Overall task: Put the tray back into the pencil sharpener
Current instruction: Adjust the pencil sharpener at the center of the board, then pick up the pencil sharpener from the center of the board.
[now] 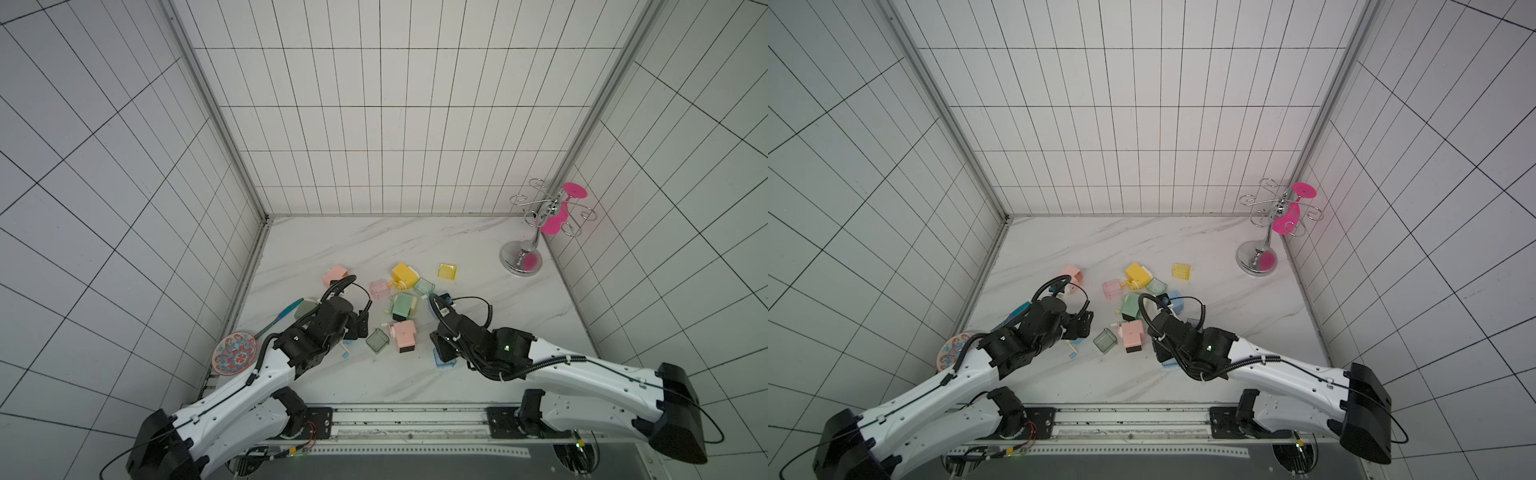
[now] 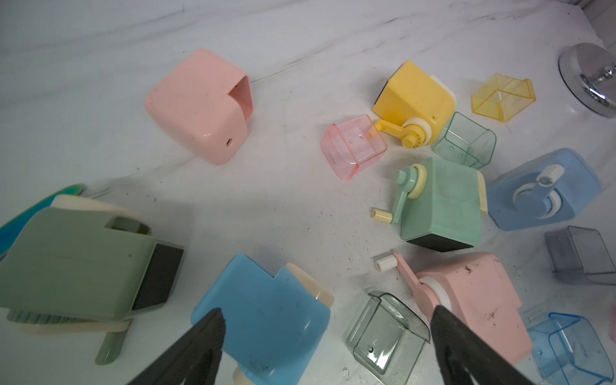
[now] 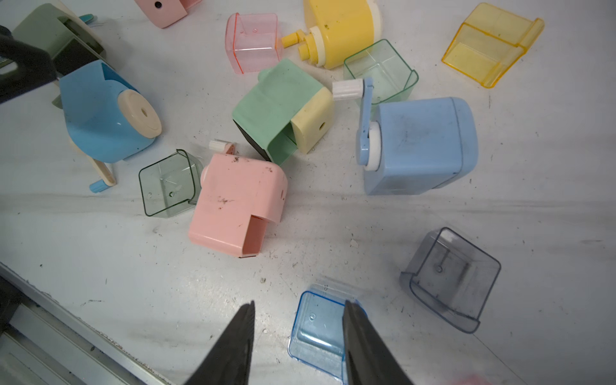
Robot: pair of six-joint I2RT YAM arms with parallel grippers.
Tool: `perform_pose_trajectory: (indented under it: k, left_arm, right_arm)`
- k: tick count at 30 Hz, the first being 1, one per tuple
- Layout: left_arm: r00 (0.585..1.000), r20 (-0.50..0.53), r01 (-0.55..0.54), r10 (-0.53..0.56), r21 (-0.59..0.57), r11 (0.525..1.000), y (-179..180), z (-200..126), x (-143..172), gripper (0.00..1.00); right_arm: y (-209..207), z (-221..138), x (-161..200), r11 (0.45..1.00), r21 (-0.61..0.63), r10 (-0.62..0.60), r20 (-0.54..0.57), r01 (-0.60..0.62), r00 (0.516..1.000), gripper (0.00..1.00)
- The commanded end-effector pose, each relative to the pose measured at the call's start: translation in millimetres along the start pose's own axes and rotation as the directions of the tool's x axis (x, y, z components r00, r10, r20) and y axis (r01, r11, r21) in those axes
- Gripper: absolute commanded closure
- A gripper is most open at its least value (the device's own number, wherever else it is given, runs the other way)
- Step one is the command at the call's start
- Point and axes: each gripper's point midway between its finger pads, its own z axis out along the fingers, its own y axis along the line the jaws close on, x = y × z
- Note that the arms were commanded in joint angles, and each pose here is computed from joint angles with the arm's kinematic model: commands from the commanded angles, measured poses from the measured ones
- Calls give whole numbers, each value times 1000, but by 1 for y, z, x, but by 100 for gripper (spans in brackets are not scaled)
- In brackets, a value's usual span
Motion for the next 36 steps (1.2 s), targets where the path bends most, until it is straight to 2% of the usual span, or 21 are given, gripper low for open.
perform_pose_trajectory:
  k: [1, 4, 8, 12, 16, 19, 22, 28, 36]
  left_arm:
    - [979, 26, 204, -203, -125, 971, 28, -4, 7, 3]
    - [955, 18, 292, -295, -205, 934, 39, -8, 11, 2]
    - [921, -54, 359, -387, -274, 892, 36, -4, 22, 3]
    - [904, -117, 340, -411, -384, 858, 36, 1, 28, 2]
    - [889, -140, 340, -436, -434, 834, 36, 15, 33, 3]
    - [867, -194, 343, -459, -434, 833, 31, 30, 38, 3]
    - [864, -221, 318, -452, -456, 831, 32, 40, 38, 3]
    - [875, -214, 326, -435, -406, 854, 22, 56, 30, 3]
    - [862, -221, 326, -456, -447, 833, 34, 61, 39, 3]
  right_arm:
    - [1, 1, -3, 1000, -13, -23, 22, 23, 999, 53]
    - [0, -1, -4, 1000, -20, -20, 34, 20, 999, 53]
    - [-2, -1, -2, 1000, -24, -7, 41, 8, 999, 54]
    - [-4, -3, 0, 1000, -28, 2, 46, 0, 999, 54]
    - [-7, -5, 2, 1000, -27, 12, 53, -11, 999, 55]
    - [-9, -5, 4, 999, -26, 19, 56, -18, 998, 55]
    - [-11, -6, 6, 999, -27, 27, 54, -25, 998, 55]
    - [-12, -4, 11, 999, -29, 36, 42, -35, 998, 56]
    - [-11, -1, 14, 999, -31, 38, 30, -37, 999, 56]
